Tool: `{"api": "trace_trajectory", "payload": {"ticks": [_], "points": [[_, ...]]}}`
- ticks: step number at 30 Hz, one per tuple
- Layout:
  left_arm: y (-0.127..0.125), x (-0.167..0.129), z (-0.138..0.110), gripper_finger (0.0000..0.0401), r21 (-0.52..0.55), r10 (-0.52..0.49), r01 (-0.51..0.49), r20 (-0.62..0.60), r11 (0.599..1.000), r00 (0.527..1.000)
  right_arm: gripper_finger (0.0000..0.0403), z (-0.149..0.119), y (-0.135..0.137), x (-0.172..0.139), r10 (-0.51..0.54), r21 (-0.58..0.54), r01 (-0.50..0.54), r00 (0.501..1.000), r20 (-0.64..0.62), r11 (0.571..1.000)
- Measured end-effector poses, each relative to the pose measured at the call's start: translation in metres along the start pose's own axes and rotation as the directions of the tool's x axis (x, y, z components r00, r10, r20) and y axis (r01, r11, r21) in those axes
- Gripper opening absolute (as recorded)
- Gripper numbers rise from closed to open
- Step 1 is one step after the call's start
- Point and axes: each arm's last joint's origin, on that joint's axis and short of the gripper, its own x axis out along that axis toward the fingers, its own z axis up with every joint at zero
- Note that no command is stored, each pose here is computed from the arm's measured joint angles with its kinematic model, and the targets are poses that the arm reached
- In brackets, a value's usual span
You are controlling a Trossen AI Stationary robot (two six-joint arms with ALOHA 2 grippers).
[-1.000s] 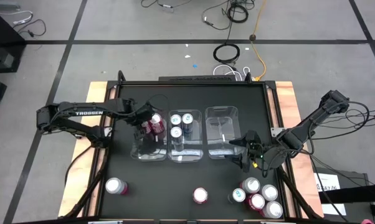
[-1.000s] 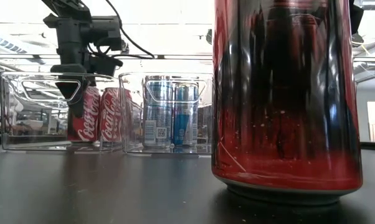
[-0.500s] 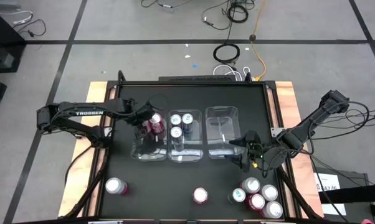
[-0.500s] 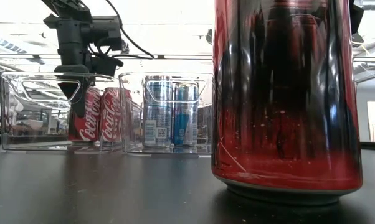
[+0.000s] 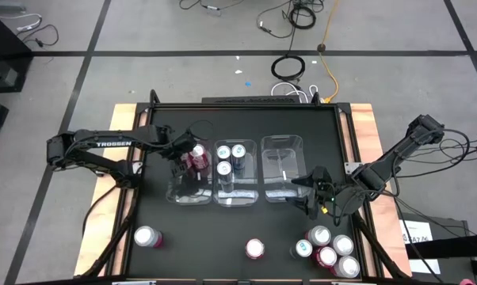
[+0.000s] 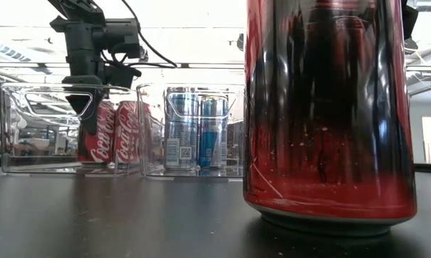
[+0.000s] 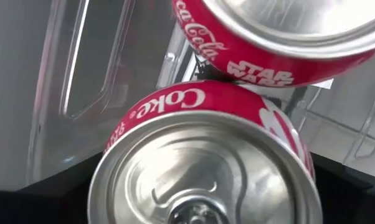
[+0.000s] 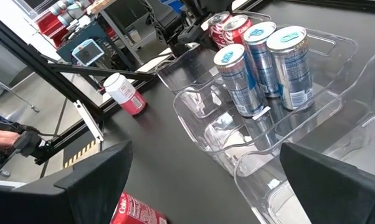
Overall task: Sort soda cans
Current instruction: Put the red soda can into the left transparent bin
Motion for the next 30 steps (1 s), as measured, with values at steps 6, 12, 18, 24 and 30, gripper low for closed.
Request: {"api": "trace_trajectory", "payload": {"ticks": [6, 12, 18, 24, 30], "points": [[0.000, 0.000, 0.000, 0.0390, -0.002, 0.002, -0.002, -0.004, 1.000, 1.000, 0.0400, -0.001, 0.000, 0.000, 0.014, 0.007, -0.014, 1.000, -0.020, 1.000], [0.000, -0.016, 0.005, 0.0389, -0.024, -0.033, 0.032, -0.019, 0.999, 0.999, 0.0400, -0.001, 0.000, 0.000, 0.014, 0.007, -0.013, 1.000, -0.020, 1.000], [0.002, -0.047, 0.016, 0.0389, -0.088, -0.038, 0.037, -0.006, 0.995, 0.999, 0.0400, -0.001, 0.000, 0.000, 0.014, -0.008, -0.014, 1.000, -0.020, 1.000], [-0.001, -0.085, 0.026, 0.0389, -0.176, -0.054, 0.058, 0.030, 0.983, 0.998, 0.0400, -0.002, 0.001, 0.000, 0.042, -0.017, -0.043, 0.997, -0.064, 0.999], [-0.013, -0.123, 0.037, 0.0389, -0.307, -0.153, 0.194, 0.151, 0.932, 0.977, 0.0400, -0.003, 0.002, 0.000, 0.061, -0.026, -0.064, 0.994, -0.094, 0.998]]}}
